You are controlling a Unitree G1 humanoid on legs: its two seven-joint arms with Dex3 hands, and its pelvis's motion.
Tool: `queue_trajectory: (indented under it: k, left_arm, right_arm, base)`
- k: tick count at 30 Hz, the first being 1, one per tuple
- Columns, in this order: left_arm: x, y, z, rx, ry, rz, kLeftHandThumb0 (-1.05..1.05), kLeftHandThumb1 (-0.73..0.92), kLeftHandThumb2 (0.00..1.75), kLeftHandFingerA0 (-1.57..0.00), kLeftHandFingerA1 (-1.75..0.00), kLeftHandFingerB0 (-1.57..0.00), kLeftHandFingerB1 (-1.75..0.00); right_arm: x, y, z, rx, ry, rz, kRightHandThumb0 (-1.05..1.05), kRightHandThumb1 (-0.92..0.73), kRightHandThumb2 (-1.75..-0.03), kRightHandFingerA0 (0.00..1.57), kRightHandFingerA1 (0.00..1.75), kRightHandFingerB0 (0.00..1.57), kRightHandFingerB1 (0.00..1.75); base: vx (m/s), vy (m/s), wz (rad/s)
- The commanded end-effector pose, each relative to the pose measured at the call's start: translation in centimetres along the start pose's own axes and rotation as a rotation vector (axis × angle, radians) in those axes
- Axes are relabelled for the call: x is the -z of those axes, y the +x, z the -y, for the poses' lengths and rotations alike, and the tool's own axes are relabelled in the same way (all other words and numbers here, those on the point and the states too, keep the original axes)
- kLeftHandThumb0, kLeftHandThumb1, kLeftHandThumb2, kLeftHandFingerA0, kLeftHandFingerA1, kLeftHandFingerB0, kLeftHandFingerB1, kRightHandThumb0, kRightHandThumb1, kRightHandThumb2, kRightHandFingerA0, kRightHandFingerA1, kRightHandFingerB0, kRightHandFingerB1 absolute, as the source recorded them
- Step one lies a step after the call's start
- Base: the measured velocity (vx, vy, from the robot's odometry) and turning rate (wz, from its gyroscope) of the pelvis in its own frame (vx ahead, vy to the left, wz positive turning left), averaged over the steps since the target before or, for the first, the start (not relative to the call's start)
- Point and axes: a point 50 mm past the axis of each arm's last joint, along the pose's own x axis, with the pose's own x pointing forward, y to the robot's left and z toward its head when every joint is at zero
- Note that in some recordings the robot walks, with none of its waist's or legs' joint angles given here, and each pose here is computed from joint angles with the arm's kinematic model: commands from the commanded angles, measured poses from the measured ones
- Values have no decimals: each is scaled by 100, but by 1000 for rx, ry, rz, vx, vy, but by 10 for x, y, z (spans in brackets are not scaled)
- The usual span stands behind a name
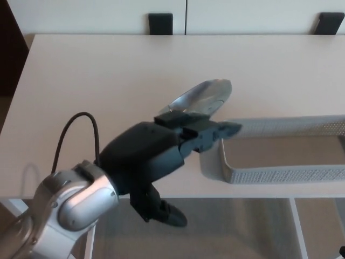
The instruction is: The robot walks towards a desk on which a shovel is kept on the left hand side and a container is kept on the right hand side. The robot picks up the shovel using its left hand and places it in the container.
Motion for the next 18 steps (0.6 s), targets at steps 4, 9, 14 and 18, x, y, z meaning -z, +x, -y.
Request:
queue_trajectory:
  k: [4, 9, 14, 18]
  left_arm:
    - [68, -10, -29, -436, 395, -637, -60, 27, 64, 0, -31, -1, -24]
    - [74, -8, -27, -431, 304, -649, -52, 28, 64, 0, -35, -4, -24]
    - [86, -4, -22, -381, 277, -655, -50, 35, 51, 0, -39, -5, -29]
    - [90, -2, -20, -372, 277, -660, -49, 34, 51, 0, -37, -6, -29]
  right_arm:
    - [-14, 1, 2, 36, -122, 40, -9, -56, -55, 41, 57, 28, 47]
    - [-12, 0, 3, 34, -144, 33, -10, -54, -55, 41, 57, 27, 46]
    - [-11, 0, 3, 38, -159, 30, -10, -54, -54, 44, 57, 28, 46]
    - [-12, 0, 3, 37, -160, 35, -10, -55, -55, 48, 61, 30, 48]
  base:
    - [0, 0, 0]
    - [0, 0, 0]
    - [0, 0, 0]
    - [0, 0, 0]
